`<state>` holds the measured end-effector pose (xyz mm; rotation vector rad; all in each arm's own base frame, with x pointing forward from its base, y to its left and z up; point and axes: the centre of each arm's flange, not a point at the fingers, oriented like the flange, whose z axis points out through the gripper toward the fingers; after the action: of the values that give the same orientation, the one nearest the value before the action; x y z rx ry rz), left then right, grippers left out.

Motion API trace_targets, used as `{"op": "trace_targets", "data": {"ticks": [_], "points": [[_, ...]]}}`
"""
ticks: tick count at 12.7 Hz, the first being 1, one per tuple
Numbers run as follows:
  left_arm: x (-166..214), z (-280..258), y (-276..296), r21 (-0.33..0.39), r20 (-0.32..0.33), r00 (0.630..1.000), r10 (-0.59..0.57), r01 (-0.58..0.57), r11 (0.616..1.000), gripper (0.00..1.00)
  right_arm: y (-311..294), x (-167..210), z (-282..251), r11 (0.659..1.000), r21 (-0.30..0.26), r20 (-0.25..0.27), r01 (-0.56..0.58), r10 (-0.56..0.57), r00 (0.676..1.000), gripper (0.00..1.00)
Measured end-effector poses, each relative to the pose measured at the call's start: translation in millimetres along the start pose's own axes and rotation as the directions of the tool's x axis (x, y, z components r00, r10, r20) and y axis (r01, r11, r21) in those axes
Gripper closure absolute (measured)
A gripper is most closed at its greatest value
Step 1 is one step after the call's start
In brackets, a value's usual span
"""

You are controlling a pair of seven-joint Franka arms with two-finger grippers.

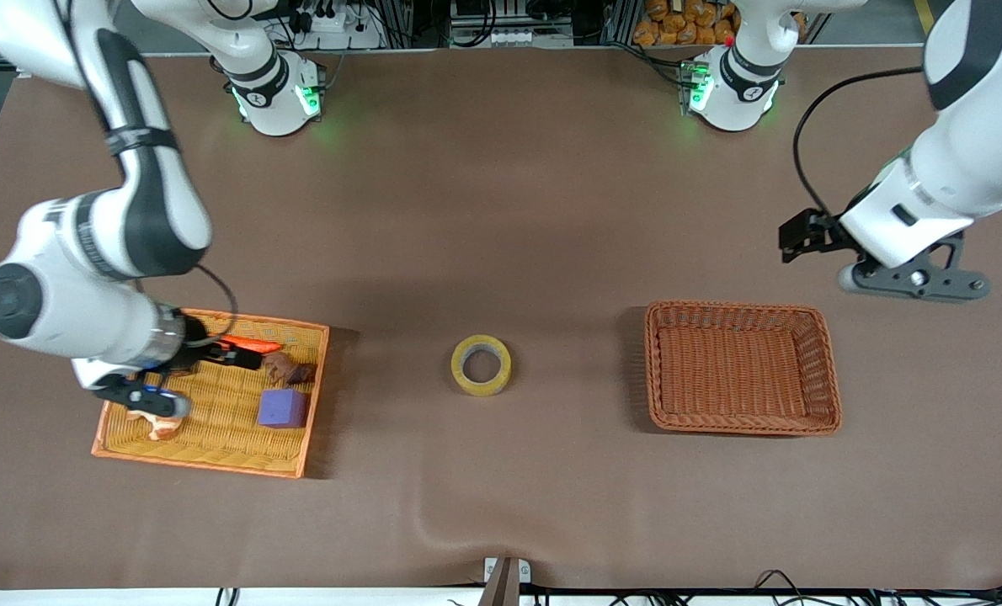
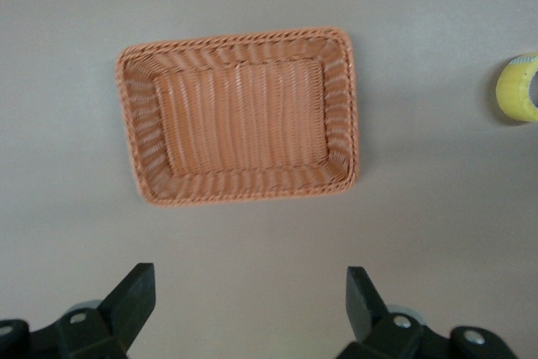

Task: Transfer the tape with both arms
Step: 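Set the tape on the table center while the left gripper reaches toward it, then lower the left gripper onto the tape roll while the right gripper withdraws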

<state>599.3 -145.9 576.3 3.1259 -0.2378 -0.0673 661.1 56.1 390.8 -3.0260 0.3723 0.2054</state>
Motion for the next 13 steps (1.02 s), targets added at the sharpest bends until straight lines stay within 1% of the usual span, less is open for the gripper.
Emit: {"op": "trace_targets", "data": {"ticks": [1, 2, 3, 5, 6, 7, 9, 10, 11, 13], "points": [[11, 14, 16, -0.006, -0.014, 1.0, 0.021, -0.021, 1.0, 0.0, 15, -6, 1, 0.999, -0.012, 0.01, 0.032, -0.032, 0.999, 0.0], [21, 29, 36, -0.013, -0.032, 0.999, 0.026, -0.026, 1.0, 0.0, 22, -15, -6, 0.996, -0.034, 0.004, 0.079, -0.079, 0.997, 0.0], [30, 45, 61, -0.022, -0.05, 0.999, 0.019, -0.02, 1.0, 0.0, 27, -26, -23, 0.991, -0.056, -0.016, 0.125, -0.126, 0.992, 0.0], [43, 79, 121, -0.048, -0.088, 0.996, -0.013, 0.009, 0.999, 0.0, 35, -49, -74, 0.974, -0.076, -0.083, 0.212, -0.218, 0.972, 0.0], [49, 99, 152, -0.068, -0.109, 0.993, -0.042, 0.035, 0.997, 0.0, 38, -63, -104, 0.964, -0.082, -0.122, 0.252, -0.261, 0.958, 0.0], [55, 118, 175, -0.088, -0.127, 0.99, -0.065, 0.054, 0.995, 0.0, 41, -77, -131, 0.953, -0.088, -0.15, 0.289, -0.3, 0.942, 0.0], [71, 159, 204, -0.129, -0.159, 0.982, -0.105, 0.085, 0.988, 0.0, 42, -101, -177, 0.937, -0.098, -0.157, 0.336, -0.348, 0.924, 0.0], [78, 179, 215, -0.149, -0.172, 0.977, -0.127, 0.102, 0.984, 0.0, 44, -110, -196, 0.933, -0.1, -0.144, 0.347, -0.358, 0.922, 0.0], [83, 197, 226, -0.167, -0.18, 0.972, -0.152, 0.122, 0.978, 0.0, 47, -116, -212, 0.929, -0.1, -0.13, 0.356, -0.367, 0.921, 0.0], [86, 222, 249, -0.193, -0.187, 0.964, -0.188, 0.152, 0.969, 0.0, 56, -119, -227, 0.926, -0.101, -0.125, 0.364, -0.375, 0.919, 0.0]]}}
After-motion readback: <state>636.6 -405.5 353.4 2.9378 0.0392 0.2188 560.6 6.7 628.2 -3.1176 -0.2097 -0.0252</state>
